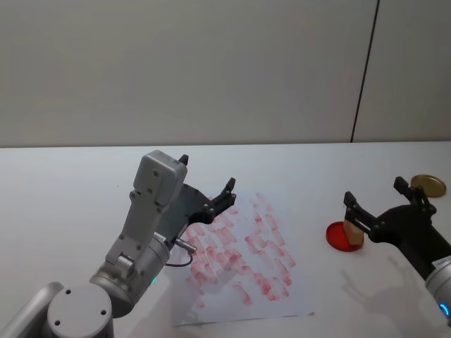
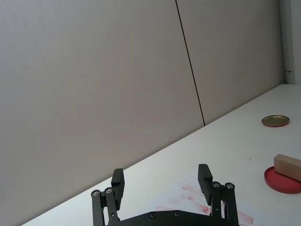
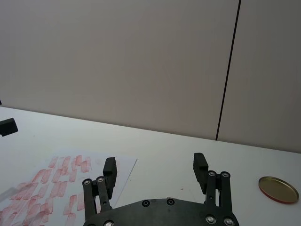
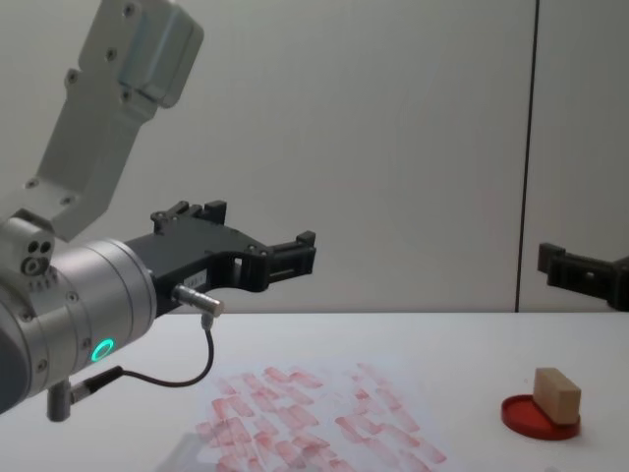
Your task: Use the one hand to pick up the stamp and affix it onto the A4 paper.
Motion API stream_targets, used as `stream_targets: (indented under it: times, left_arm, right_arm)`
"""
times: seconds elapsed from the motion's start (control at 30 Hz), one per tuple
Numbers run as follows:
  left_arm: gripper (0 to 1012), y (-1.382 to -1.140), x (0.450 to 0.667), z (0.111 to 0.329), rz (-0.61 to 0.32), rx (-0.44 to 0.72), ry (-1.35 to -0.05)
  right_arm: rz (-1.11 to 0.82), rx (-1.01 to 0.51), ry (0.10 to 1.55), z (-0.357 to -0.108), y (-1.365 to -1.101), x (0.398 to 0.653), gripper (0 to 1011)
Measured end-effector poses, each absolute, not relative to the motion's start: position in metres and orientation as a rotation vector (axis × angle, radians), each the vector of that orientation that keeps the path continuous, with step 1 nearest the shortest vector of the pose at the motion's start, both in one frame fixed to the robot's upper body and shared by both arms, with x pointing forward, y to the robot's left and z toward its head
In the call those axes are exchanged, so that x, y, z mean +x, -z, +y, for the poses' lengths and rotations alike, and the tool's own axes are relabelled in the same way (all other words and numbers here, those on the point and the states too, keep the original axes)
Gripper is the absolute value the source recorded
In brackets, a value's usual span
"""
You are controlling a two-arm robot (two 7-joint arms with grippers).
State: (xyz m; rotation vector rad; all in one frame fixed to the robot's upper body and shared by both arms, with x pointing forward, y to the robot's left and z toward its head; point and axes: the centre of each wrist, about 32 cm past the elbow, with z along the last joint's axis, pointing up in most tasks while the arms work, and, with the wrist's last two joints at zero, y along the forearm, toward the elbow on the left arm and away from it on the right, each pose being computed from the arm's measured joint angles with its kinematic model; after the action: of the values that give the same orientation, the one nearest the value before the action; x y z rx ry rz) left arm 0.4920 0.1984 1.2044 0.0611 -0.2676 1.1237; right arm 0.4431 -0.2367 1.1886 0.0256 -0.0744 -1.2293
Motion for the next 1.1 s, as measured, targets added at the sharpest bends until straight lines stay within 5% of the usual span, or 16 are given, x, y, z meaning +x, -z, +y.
stream_targets:
  times: [1.1]
  left_arm:
    - [993,-1.2044,0.4920,0.1984,-0.268,0.061,-1.124]
  right_arm:
    - [-0.053,0.012,1.266,-0.2296,-1.1898,0.4432,1001]
